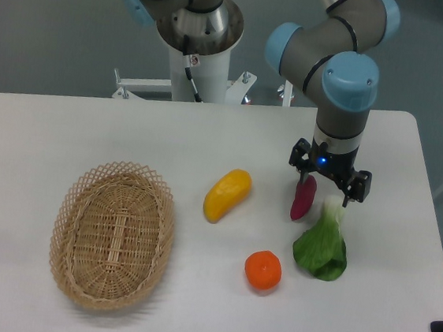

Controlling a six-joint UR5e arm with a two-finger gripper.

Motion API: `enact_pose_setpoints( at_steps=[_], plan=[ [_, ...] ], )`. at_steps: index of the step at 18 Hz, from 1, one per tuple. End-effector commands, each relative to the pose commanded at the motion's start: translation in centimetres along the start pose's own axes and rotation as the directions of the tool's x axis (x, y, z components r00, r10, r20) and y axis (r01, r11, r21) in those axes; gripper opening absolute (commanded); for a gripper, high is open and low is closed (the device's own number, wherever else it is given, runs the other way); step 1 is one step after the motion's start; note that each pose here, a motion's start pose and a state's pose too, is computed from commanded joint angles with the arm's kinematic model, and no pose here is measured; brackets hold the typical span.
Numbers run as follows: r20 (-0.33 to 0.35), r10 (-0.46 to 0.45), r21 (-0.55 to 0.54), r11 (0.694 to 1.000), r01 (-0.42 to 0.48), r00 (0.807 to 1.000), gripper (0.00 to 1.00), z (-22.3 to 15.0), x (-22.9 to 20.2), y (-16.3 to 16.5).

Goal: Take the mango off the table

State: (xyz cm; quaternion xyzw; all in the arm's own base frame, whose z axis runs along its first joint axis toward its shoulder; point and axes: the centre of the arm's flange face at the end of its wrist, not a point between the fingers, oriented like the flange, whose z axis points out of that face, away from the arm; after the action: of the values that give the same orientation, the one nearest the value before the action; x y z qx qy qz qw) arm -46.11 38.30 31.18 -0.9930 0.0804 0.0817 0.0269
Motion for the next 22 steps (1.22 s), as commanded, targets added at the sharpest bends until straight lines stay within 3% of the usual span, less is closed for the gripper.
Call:
enact_pose_setpoints(
  at_steps=[13, 22],
  plan=[
    [-0.004, -0.017, -0.003, 1.0, 0.017, 1.0, 1.0, 0.2, 0.2, 0.1],
    [-0.058, -0.067, -0.011, 0.998, 0.067, 0.996, 1.0, 2.2, 2.6, -0.6]
  ],
)
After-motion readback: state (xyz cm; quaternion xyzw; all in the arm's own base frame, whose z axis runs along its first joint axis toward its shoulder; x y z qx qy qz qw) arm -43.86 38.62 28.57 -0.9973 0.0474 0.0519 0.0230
